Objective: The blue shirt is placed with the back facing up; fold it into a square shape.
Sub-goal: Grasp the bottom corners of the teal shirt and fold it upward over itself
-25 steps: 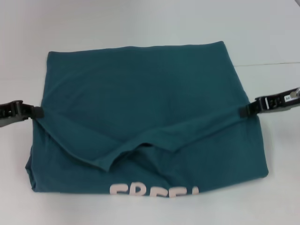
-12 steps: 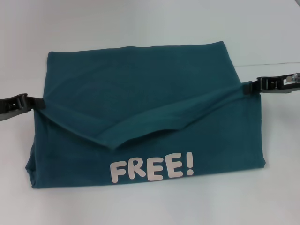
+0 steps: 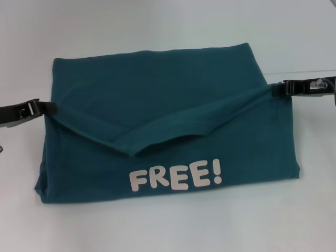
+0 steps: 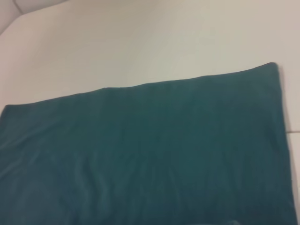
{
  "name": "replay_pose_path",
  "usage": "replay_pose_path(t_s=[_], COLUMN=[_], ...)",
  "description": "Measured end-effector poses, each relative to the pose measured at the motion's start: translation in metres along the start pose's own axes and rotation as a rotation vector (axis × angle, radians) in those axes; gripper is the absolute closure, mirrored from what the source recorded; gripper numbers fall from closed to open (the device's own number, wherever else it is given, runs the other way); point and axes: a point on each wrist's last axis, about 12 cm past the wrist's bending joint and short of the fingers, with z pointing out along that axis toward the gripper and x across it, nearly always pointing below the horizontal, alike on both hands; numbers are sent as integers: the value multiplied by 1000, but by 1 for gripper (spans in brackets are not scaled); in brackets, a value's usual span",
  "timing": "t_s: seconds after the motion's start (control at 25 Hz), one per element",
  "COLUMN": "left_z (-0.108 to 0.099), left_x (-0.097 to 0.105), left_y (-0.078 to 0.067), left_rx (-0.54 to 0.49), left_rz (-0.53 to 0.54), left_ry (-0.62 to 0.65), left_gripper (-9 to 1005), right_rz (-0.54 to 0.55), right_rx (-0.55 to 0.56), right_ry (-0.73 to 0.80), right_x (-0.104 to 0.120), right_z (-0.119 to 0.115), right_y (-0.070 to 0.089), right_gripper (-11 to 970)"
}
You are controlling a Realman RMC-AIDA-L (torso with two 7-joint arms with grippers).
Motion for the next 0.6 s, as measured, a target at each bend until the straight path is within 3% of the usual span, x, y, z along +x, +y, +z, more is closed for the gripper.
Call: replay_pose_path(t_s=[0.6], left_z=[11], left_x=[8], left_y=[7], left_rx=[-50], left_rz=[13], left_ry=[-40], left_gripper=[934], right_rz=[37], right_rx=[89], right_ry=[-79], right_x=[8], right_z=[13], right_y=[-6], right_gripper=[903])
